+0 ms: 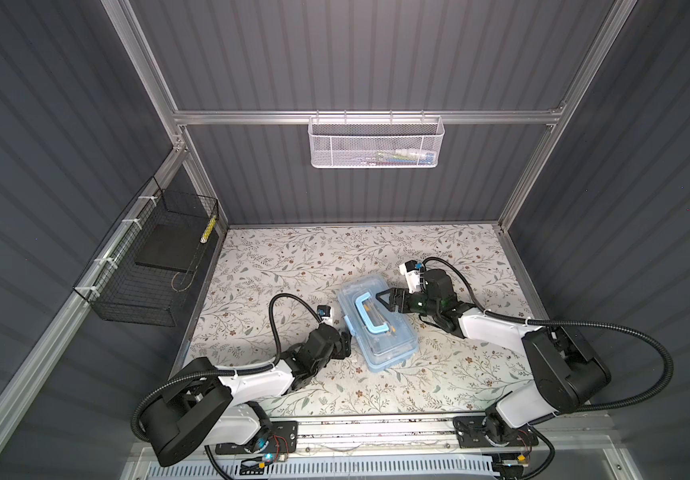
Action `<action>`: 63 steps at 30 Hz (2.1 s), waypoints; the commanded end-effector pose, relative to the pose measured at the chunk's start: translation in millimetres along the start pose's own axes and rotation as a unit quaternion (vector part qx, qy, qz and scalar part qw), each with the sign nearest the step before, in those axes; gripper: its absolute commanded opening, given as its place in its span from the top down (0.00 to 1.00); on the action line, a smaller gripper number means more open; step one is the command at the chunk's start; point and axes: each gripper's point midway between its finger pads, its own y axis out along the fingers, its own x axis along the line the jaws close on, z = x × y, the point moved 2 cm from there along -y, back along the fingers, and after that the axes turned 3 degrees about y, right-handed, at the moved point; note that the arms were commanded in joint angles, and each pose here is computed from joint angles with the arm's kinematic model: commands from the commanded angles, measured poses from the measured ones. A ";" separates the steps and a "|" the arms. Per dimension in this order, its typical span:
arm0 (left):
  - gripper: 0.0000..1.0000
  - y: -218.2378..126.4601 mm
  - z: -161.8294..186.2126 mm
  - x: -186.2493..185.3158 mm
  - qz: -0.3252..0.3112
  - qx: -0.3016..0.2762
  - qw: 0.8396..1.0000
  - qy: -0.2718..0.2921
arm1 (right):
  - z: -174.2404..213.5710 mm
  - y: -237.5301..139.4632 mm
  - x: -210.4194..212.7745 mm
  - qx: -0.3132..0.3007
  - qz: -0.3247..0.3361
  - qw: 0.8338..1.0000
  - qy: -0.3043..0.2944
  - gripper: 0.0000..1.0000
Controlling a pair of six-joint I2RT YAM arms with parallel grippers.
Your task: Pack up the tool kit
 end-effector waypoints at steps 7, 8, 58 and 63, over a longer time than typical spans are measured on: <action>0.29 -23.4 -46.2 -25.9 0.099 -0.109 0.985 -0.085 | 50.9 3.6 -18.3 0.085 0.022 0.995 0.046 0.19; 0.29 -23.3 -47.2 -23.7 0.100 -0.114 0.984 -0.091 | 50.8 3.9 -18.2 0.085 0.021 0.995 0.046 0.19; 0.17 -21.3 -50.4 -55.0 0.238 -0.104 0.947 -0.186 | 50.5 5.2 -18.2 0.088 0.021 0.995 0.045 0.20; 0.19 -13.3 -39.9 -58.0 0.250 -0.085 0.944 -0.196 | 51.5 5.6 -19.1 0.088 0.022 0.995 0.046 0.20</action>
